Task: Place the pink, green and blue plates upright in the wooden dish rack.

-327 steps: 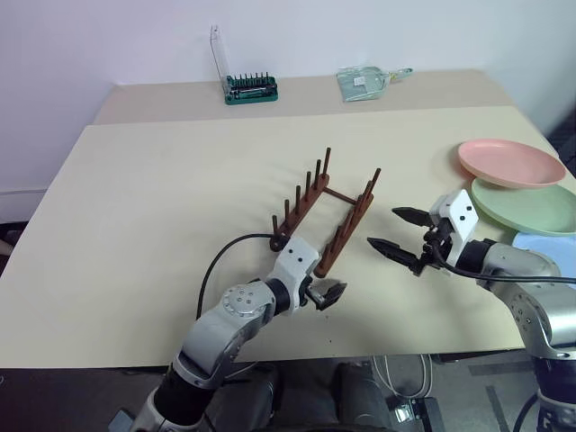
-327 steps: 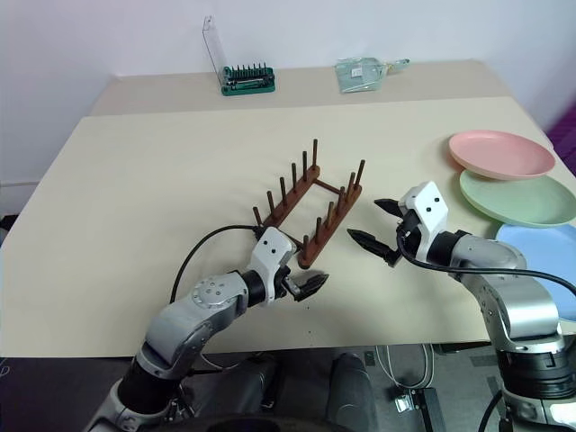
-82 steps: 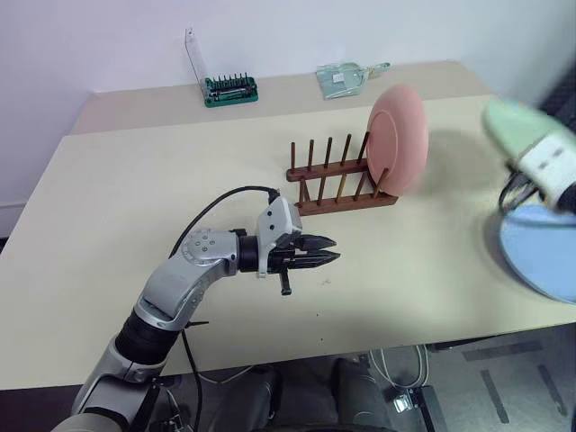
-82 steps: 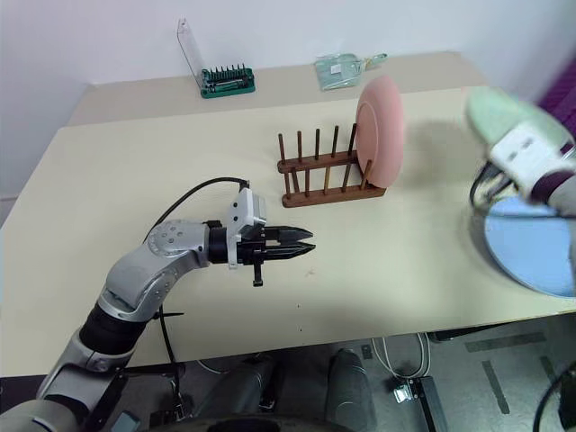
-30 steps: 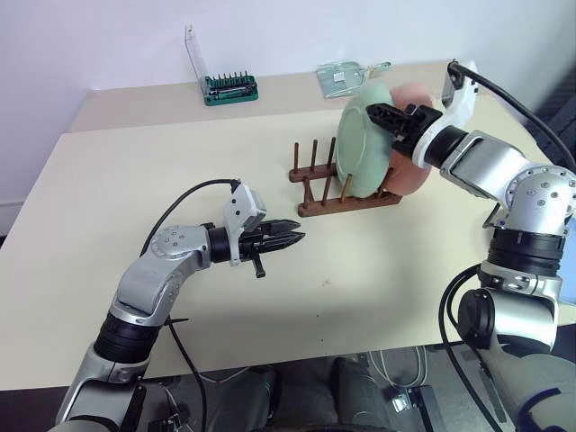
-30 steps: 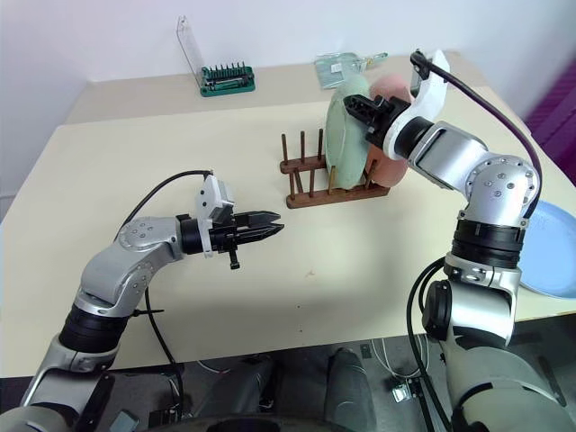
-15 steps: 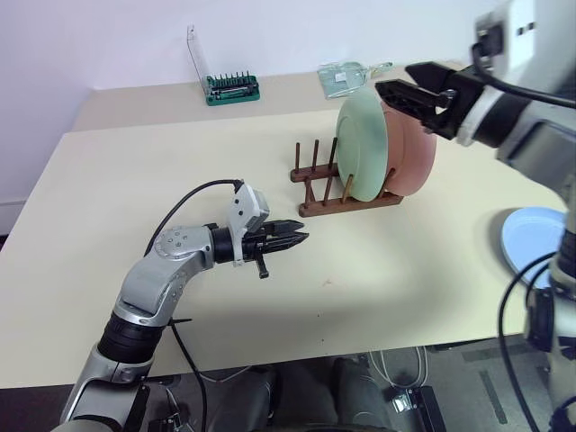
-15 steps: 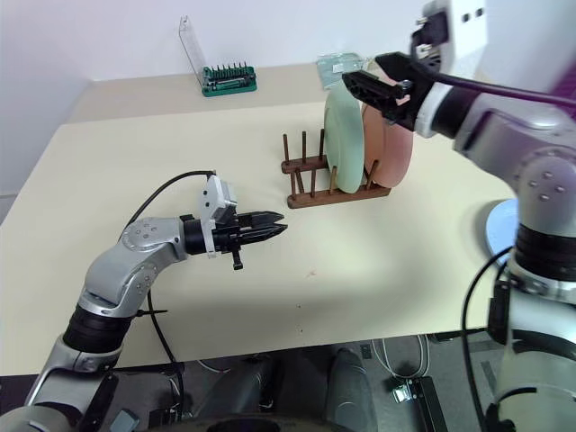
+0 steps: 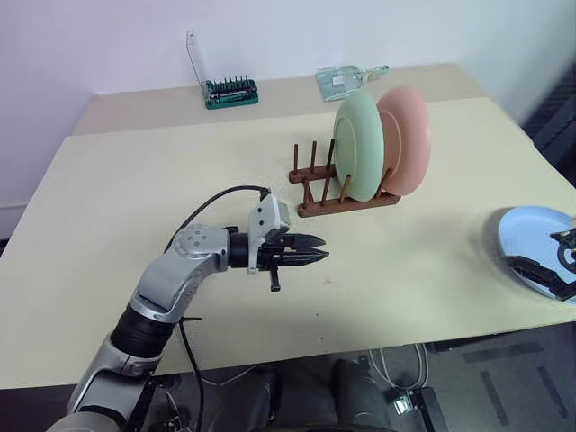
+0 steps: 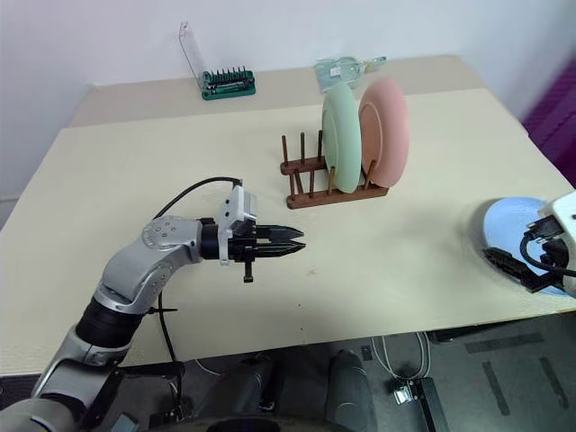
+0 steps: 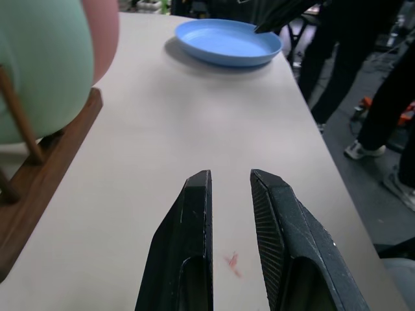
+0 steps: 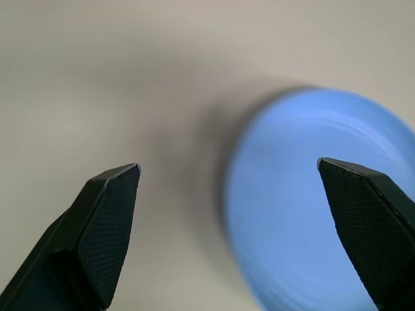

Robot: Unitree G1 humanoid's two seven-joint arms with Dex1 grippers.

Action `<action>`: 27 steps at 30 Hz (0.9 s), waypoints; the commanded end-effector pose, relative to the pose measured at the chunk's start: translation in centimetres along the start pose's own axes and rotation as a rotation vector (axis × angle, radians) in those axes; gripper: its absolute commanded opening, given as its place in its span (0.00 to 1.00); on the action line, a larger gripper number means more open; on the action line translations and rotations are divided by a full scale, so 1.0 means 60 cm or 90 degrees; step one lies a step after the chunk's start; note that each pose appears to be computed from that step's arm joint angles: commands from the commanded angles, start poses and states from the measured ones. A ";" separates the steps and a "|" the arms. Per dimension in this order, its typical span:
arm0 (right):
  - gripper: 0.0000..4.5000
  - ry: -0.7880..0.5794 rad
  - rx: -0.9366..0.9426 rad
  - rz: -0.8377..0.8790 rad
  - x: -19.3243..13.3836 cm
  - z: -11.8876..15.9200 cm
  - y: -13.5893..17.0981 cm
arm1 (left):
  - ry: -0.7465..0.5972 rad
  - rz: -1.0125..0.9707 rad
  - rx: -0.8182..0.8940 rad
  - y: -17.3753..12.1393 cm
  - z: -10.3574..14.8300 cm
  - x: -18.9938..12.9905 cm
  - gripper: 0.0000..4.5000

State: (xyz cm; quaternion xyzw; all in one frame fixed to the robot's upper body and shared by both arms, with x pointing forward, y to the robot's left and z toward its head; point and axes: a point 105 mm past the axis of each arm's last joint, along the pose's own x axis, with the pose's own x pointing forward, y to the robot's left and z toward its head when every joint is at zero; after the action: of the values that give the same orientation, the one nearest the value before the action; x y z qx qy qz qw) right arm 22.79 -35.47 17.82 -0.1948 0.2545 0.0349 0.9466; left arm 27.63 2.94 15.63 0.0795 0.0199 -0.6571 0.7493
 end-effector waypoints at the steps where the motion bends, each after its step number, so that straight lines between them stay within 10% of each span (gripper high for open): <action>1: 1.00 0.002 0.020 -0.032 0.021 -0.016 0.005 | -0.014 -0.021 0.019 -0.005 0.012 0.007 0.21; 9: 0.94 0.051 -0.019 -0.053 0.084 -0.064 0.010 | -0.017 -0.021 0.019 -0.005 0.013 0.008 0.21; 19: 0.00 0.012 -0.071 -0.069 0.098 -0.035 -0.006 | -0.018 -0.002 0.018 -0.007 0.010 0.003 0.21; 27: 0.00 -0.351 -0.191 -0.184 0.023 0.235 -0.038 | -0.012 0.025 0.016 0.004 0.006 -0.011 0.21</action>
State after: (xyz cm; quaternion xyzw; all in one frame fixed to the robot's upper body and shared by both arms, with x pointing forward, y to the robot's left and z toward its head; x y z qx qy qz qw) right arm 31.41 -33.69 23.06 -0.3155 0.0577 0.0026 0.9472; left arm 27.82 3.23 15.26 0.0752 0.0231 -0.6461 0.7592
